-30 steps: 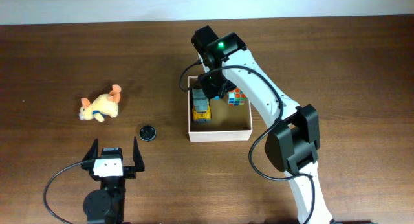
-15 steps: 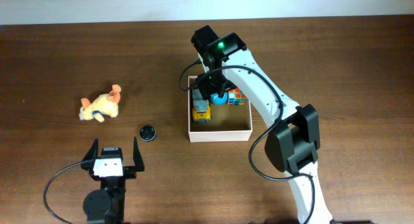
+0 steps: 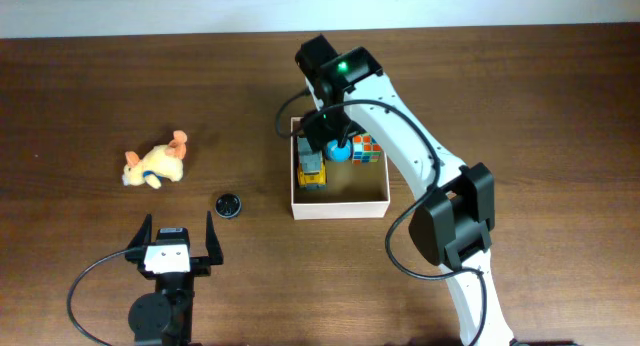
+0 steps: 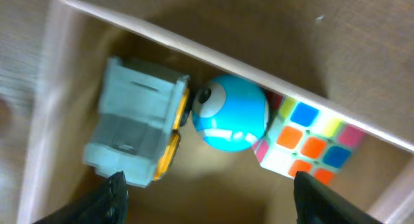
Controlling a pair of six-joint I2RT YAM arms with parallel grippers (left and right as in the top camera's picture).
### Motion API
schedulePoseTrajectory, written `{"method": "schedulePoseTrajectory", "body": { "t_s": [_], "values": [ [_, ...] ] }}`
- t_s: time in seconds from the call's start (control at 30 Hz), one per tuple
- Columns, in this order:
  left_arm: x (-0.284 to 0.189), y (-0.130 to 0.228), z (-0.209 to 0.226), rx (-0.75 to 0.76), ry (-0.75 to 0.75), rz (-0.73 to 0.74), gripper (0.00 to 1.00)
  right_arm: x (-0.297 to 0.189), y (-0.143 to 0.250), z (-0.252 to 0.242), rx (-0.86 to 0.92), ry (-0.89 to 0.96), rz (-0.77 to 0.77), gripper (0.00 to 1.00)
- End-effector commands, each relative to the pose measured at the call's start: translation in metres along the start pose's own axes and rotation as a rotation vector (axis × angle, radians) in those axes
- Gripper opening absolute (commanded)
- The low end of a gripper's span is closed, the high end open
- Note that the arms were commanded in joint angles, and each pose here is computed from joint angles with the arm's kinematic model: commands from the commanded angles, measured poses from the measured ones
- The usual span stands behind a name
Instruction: Pack container
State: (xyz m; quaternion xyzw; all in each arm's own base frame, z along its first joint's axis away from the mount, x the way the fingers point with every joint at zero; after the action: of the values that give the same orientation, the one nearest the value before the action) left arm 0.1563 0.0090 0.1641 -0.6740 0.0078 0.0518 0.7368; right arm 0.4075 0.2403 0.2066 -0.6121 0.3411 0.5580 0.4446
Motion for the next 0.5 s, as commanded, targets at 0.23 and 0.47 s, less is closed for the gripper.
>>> {"method": "schedulePoseTrajectory", "body": {
  "t_s": [0.23,0.47],
  "values": [
    [0.000,0.001,0.001,0.019,-0.003,0.001,0.99,-0.096,-0.022,-0.047,0.143,0.119,-0.295,0.80],
    [0.000,0.001,0.001,0.019,-0.003,0.001,0.99,-0.099,-0.006,-0.162,0.541,0.248,-0.269,0.86]
  ]
}}
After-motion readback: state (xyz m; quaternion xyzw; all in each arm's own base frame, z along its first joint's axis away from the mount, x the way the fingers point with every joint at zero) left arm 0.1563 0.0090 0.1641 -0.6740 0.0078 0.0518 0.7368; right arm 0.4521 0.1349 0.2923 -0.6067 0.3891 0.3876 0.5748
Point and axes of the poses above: each gripper's point midway between its finger pads, its own x axis out along the fingers, its own z axis along the line the jaws close on, y = z × x, the point moved 9 cm from there along -x, back along the fingers
